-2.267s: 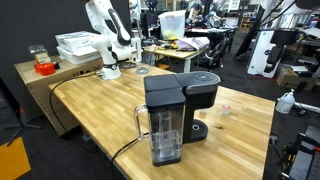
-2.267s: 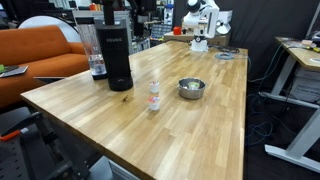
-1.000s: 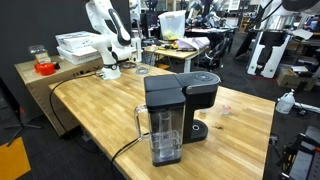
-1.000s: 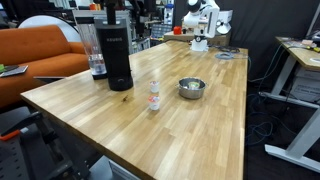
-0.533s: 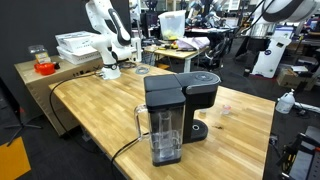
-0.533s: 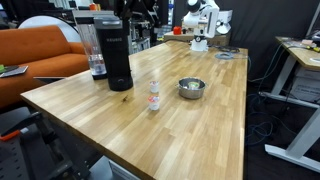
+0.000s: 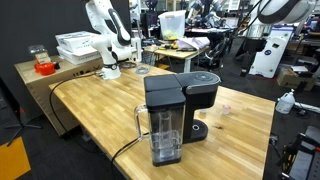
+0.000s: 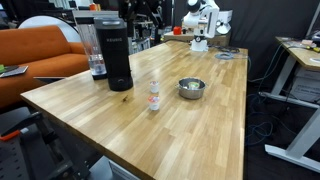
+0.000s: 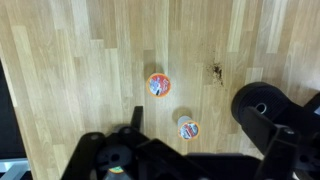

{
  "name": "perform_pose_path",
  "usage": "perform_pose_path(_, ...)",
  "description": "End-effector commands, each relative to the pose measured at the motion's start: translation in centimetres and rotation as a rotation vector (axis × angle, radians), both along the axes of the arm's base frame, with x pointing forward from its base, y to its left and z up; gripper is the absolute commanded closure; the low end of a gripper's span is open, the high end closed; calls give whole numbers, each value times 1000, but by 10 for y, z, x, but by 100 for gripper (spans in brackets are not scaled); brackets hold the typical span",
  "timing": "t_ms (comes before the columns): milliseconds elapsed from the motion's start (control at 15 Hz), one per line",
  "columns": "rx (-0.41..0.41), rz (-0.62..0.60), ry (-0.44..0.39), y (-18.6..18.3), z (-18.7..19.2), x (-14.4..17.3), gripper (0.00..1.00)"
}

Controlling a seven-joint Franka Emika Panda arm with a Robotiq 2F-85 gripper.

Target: Take the coffee pot out of the pot and put it on the table then open and close the coffee machine chamber

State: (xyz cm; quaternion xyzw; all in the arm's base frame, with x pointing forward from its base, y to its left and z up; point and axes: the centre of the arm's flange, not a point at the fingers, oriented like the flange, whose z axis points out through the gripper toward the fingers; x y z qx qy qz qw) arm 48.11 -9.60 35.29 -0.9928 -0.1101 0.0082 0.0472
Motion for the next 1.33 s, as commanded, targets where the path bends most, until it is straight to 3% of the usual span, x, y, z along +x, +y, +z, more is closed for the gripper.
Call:
perform_pose_path(0,-15,0,-2,-1,0,-1,0)
perform_pose_path(67,-125,6,-16,-3,-2,-1,0)
perform_pose_path(133,-157,14,-18,-6,-1,0,0)
perform_pose_path(333,-161,2,-4,-9,-6,10,0)
perform_pose_path(600,-89,17,31,7,-21,29,0)
perform_pose_path(933,-93,24,54,18,-40,53,0)
perform_pose_path(1267,-101,19,62,19,-51,49,0)
